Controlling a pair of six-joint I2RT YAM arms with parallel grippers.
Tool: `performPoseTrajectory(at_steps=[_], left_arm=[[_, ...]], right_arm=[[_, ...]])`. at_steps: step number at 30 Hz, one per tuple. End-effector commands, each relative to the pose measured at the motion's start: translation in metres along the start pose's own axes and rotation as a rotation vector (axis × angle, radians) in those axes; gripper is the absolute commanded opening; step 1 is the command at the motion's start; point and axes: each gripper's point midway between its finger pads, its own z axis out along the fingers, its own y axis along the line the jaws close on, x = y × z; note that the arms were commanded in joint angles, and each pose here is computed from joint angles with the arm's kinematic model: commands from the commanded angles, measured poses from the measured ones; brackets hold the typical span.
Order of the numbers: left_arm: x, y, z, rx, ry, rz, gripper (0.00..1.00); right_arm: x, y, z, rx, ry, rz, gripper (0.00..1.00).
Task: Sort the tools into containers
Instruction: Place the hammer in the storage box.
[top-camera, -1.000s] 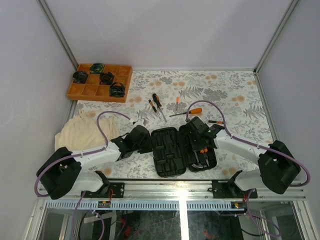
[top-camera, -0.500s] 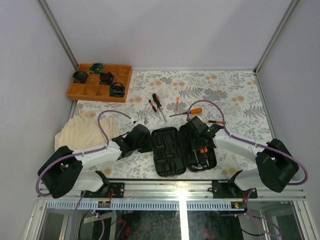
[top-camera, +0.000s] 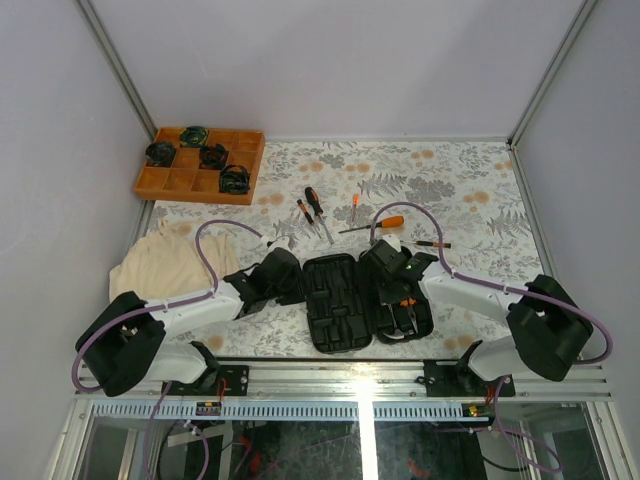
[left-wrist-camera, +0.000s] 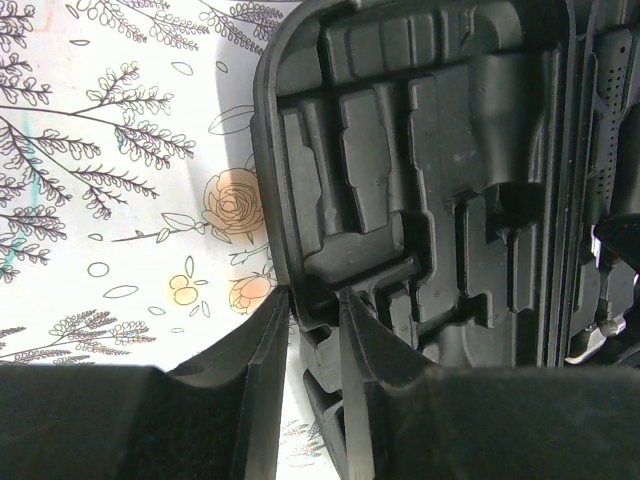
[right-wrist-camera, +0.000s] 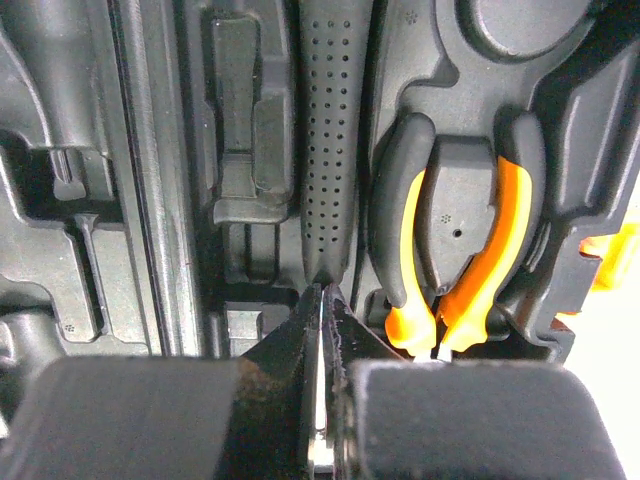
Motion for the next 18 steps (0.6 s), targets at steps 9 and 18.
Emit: performPoseTrajectory(at_steps=[9,18], left_arm=[[-0.016,0.004,-0.003,0.005,-0.032,-0.003,0.13],[-0.036,0.012,-0.007,-0.024,-0.054,0.0,0.24]], right_arm=[[-0.045,0.035,-0.066,-0.257,-0.259,-0.019,0.29],[-0.074,-0.012,-0.113,-0.101,-0.456,0.042,0.41]])
